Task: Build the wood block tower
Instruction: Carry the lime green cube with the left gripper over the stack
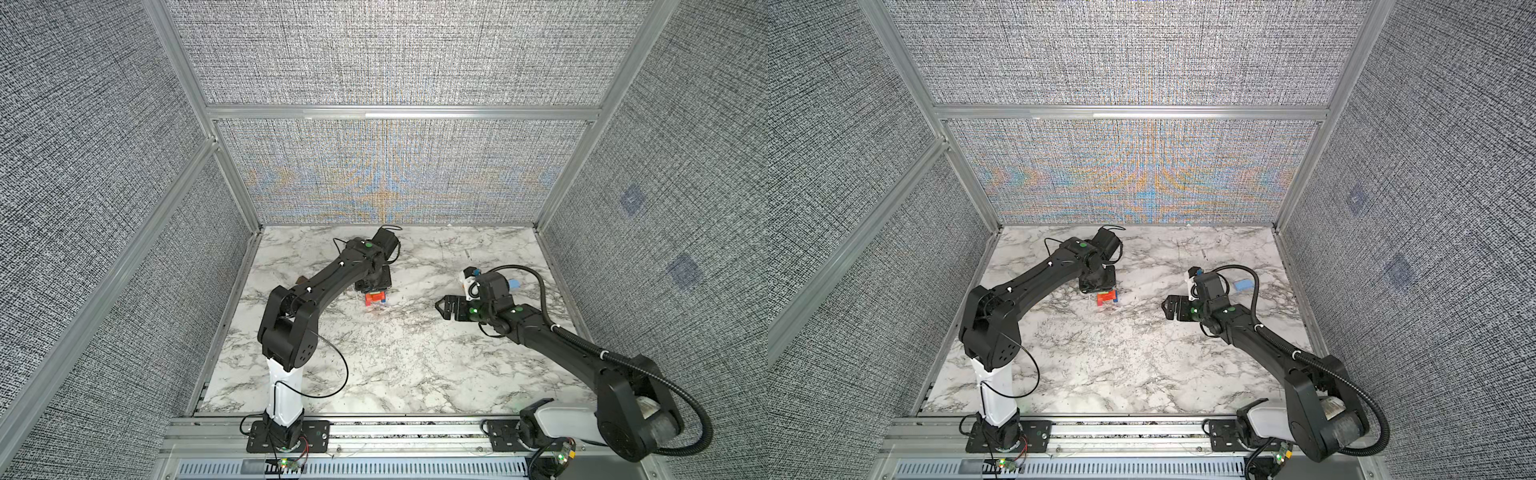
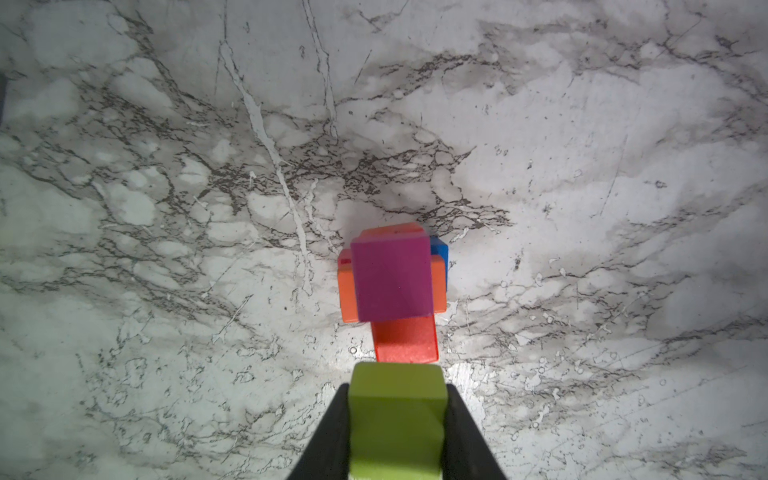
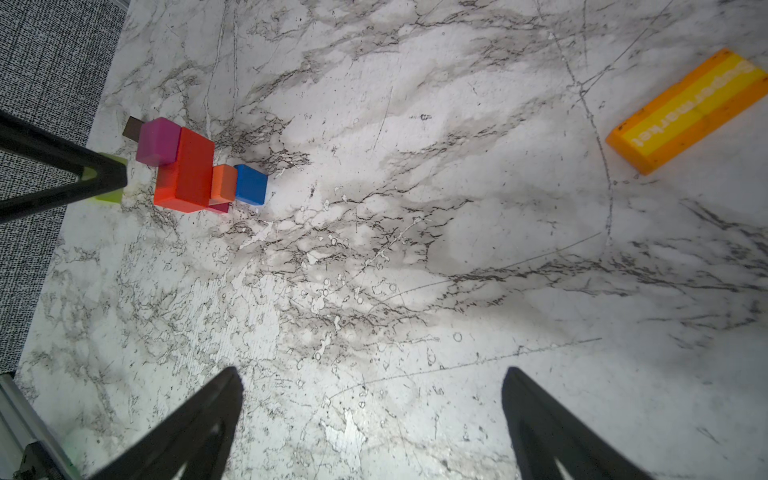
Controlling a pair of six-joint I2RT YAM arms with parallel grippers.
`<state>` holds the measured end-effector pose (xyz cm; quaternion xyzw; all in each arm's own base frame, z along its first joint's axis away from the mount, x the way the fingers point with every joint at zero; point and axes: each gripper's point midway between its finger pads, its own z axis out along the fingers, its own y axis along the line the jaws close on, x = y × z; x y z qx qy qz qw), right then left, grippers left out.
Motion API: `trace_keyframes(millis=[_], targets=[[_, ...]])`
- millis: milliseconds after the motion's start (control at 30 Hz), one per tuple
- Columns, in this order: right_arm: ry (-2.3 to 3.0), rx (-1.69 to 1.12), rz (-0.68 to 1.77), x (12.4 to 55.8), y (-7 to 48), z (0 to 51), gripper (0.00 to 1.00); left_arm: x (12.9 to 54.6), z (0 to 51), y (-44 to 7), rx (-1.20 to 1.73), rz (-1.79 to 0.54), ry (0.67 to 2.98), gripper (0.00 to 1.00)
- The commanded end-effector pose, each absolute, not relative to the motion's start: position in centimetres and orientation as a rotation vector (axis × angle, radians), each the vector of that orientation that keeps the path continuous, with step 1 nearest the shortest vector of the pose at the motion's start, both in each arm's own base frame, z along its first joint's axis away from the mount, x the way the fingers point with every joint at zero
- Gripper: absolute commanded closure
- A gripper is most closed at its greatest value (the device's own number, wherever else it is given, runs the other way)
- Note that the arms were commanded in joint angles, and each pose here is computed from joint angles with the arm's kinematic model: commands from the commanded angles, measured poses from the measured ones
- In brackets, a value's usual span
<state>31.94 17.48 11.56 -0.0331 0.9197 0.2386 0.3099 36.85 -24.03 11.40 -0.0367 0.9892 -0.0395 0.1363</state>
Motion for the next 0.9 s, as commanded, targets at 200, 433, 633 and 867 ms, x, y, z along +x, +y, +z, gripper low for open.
trace_keyframes(millis=[200,433,633,867], targets=[[2.426,-0.093,0.626,31.9,17.4,11.8,0.01,37.3,10.5,-24.2,-0.134,-0.101,2.876,0.72],[2.425,-0.092,0.626,32.0,17.4,11.8,0.01,37.4,10.0,-24.1,-0.142,-0.077,2.89,0.72],[2.427,-0.092,0.628,32.0,17.5,11.8,0.01,37.5,10.0,-24.1,-0.148,-0.076,2.888,0.72],[2.429,-0.092,0.627,31.9,17.4,11.7,0.01,37.7,10.0,-23.9,-0.151,-0.059,2.889,0.7]])
